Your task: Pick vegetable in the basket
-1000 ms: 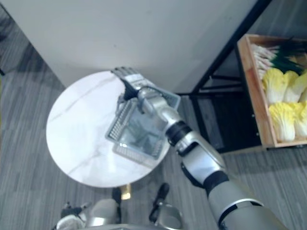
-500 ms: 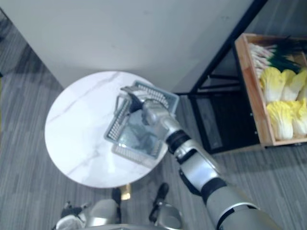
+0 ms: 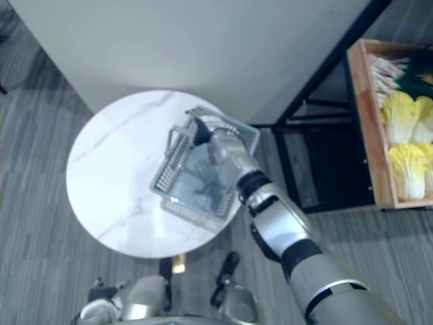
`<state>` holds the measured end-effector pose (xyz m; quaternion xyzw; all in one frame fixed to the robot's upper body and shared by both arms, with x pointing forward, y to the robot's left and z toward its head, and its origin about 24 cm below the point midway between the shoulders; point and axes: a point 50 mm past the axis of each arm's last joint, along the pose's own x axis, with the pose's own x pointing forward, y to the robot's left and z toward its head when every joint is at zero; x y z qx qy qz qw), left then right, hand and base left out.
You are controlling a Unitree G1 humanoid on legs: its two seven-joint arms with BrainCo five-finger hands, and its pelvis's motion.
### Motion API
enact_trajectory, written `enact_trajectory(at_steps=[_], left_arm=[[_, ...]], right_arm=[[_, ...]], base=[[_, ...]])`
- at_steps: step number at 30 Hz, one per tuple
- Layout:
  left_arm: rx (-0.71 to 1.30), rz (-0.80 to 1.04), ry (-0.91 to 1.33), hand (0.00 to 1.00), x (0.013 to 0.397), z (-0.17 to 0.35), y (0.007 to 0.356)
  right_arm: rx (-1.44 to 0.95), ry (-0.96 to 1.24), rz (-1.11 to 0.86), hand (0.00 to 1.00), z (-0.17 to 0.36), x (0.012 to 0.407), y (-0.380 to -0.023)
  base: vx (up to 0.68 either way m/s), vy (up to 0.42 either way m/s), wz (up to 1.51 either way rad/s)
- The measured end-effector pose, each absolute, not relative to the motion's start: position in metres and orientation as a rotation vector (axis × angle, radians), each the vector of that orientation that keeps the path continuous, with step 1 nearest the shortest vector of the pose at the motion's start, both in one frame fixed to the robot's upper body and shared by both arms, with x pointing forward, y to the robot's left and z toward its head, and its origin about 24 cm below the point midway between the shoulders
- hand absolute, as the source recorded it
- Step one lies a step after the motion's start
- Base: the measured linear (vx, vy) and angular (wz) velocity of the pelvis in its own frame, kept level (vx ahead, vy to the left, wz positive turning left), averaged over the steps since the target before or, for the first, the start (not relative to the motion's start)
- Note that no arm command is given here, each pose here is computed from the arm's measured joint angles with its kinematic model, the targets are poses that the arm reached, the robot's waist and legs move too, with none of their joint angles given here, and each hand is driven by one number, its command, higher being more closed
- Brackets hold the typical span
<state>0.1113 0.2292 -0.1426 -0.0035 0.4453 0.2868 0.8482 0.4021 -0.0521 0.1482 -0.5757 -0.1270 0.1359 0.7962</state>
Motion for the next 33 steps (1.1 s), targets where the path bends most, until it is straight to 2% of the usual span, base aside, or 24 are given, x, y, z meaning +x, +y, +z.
enact_trajectory(at_steps=[15,24,31,32,33], left_arm=[[-0.005,0.591,0.923,0.00,0.118,-0.141,0.227],[0.019,0.567,0.914,0.00,0.121,-0.140,0.227],[0.024,0.561,0.912,0.00,0.122,-0.140,0.227],[0.024,0.561,0.911,0.00,0.122,-0.139,0.227],[0.024,0.560,0.910,0.00,0.122,-0.139,0.227]], right_arm=[[-1.271,-0.213,0.312,0.00,0.137,0.403,-0.060],[-1.267,-0.121,0.253,0.00,0.118,0.404,-0.090],[-1.227,-0.097,0.222,0.00,0.112,0.402,-0.098],[-1.216,-0.091,0.216,1.00,0.111,0.402,-0.100],[-1.215,-0.092,0.216,1.00,0.110,0.401,-0.100]], base=[[0.00,0.004,0.02],[0.00,0.003,0.01],[0.00,-0.002,-0.01],[0.01,-0.002,-0.05],[0.01,-0.002,-0.08]])
